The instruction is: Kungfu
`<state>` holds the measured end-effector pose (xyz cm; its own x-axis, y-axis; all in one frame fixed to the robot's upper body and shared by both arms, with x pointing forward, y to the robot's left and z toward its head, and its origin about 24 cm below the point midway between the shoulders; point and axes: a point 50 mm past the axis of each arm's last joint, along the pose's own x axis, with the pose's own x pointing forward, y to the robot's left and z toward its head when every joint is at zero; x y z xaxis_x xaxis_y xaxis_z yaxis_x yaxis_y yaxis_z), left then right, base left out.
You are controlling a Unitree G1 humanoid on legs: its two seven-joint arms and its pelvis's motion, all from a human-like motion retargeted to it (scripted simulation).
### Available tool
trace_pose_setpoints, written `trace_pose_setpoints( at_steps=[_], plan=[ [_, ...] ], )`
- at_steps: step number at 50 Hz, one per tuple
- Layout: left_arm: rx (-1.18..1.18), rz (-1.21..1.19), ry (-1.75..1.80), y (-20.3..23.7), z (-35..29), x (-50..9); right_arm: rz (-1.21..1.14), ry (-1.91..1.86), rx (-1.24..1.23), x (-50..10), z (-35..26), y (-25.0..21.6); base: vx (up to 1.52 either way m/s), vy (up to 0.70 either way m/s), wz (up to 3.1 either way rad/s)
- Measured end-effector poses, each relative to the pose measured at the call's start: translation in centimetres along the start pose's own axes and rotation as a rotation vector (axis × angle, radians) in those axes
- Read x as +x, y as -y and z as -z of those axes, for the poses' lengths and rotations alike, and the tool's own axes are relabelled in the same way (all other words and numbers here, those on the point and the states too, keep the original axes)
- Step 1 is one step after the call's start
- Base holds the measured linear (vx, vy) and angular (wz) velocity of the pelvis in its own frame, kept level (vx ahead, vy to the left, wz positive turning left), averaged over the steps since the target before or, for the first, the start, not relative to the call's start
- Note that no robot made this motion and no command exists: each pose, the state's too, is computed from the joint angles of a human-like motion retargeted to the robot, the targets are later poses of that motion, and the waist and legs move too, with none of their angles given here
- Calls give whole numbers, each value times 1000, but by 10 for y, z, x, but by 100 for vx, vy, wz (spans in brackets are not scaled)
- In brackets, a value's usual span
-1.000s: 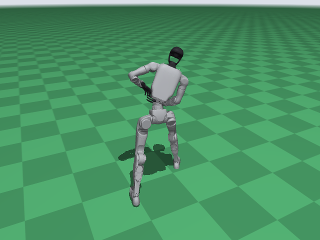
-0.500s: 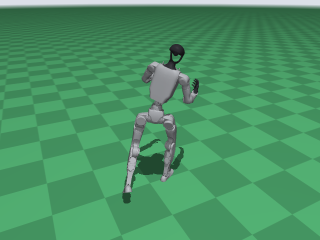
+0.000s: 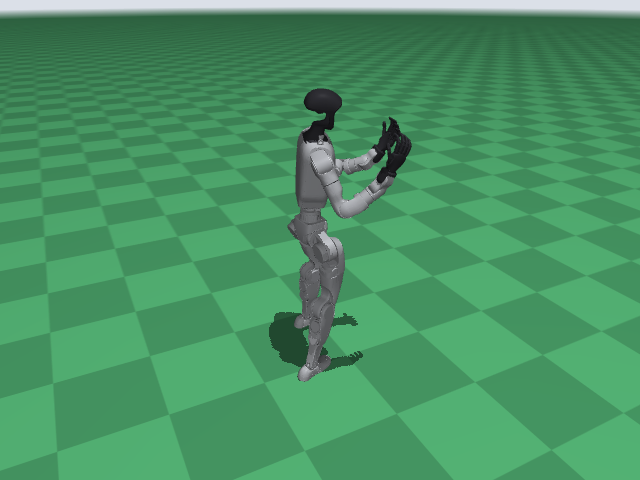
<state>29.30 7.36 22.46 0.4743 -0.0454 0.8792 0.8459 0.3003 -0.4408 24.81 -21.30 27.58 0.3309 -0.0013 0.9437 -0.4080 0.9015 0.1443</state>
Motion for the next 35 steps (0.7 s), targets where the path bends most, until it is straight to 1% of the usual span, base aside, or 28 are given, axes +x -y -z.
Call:
trace_pose_setpoints(
  at_steps=[5,9,21,25,30,32,35],
  plan=[
    [-196,124,-6,18,22,-5,21,49,51,-6,-8,-5,26,18,-164],
    [-256,185,-8,26,31,-11,55,67,118,-12,-7,-12,28,28,-190],
    [-240,311,-38,39,40,-12,113,86,268,-22,1,-26,34,44,-155],
    [-292,351,-67,48,51,-10,125,98,326,-23,1,-30,41,88,-93],
    [-371,380,-136,53,66,-15,155,146,330,-35,-10,-32,38,74,28],
    [-348,376,-149,46,61,-15,179,187,313,-38,-14,-36,13,85,53],
    [-226,353,-150,32,45,-19,183,188,258,-39,-14,-41,20,66,4]
  ],
)
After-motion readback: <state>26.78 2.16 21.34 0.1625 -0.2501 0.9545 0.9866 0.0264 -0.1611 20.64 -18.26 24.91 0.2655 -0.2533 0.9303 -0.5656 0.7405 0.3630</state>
